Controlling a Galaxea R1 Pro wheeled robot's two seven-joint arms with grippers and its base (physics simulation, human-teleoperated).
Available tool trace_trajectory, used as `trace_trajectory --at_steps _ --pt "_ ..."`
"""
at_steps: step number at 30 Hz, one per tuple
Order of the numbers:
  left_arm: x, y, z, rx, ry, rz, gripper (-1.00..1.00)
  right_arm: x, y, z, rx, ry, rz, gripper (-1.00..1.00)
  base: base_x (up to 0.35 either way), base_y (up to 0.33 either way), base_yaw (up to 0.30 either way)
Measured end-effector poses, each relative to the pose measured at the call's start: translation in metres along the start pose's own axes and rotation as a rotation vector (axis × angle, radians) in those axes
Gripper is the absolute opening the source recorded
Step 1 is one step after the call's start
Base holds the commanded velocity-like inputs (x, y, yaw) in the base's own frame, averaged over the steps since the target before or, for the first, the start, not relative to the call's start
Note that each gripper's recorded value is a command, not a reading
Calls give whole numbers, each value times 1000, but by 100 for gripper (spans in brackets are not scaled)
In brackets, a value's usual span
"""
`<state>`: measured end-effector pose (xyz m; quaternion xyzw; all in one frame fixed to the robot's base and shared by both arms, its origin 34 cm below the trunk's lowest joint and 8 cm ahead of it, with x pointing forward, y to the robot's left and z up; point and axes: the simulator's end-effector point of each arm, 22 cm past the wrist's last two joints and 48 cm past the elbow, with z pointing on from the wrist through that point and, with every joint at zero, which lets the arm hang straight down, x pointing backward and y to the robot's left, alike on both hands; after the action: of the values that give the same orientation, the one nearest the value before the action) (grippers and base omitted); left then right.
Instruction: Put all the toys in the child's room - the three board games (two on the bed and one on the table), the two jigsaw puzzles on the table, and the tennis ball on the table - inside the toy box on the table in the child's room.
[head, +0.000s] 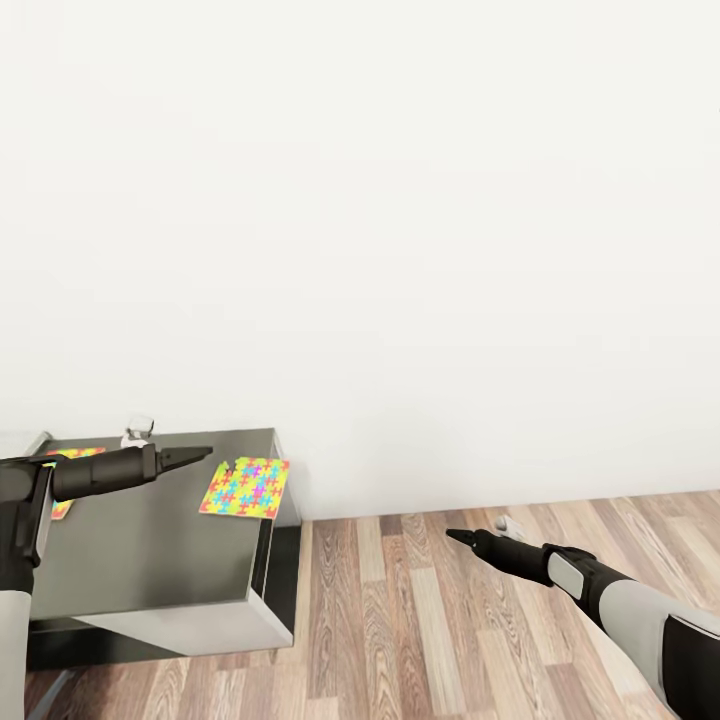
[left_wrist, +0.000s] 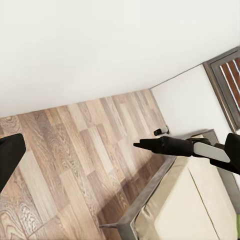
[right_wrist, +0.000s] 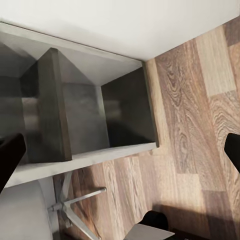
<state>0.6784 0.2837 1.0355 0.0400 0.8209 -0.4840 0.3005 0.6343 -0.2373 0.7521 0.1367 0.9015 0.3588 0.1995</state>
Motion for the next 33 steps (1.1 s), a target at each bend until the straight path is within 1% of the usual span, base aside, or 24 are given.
trace_trajectory --at_steps 8,18,33 --pt "-3 -6 -2 3 -6 10 100 -5 5 -3 -5 -10 -7 100 0 0 0" --pt "-6 -16 -1 19 -16 20 100 -16 14 -7 -21 -43 1 100 0 0 0" --pt "-13 -28 -6 27 -31 40 100 -25 24 -14 -31 -63 -11 100 0 0 0"
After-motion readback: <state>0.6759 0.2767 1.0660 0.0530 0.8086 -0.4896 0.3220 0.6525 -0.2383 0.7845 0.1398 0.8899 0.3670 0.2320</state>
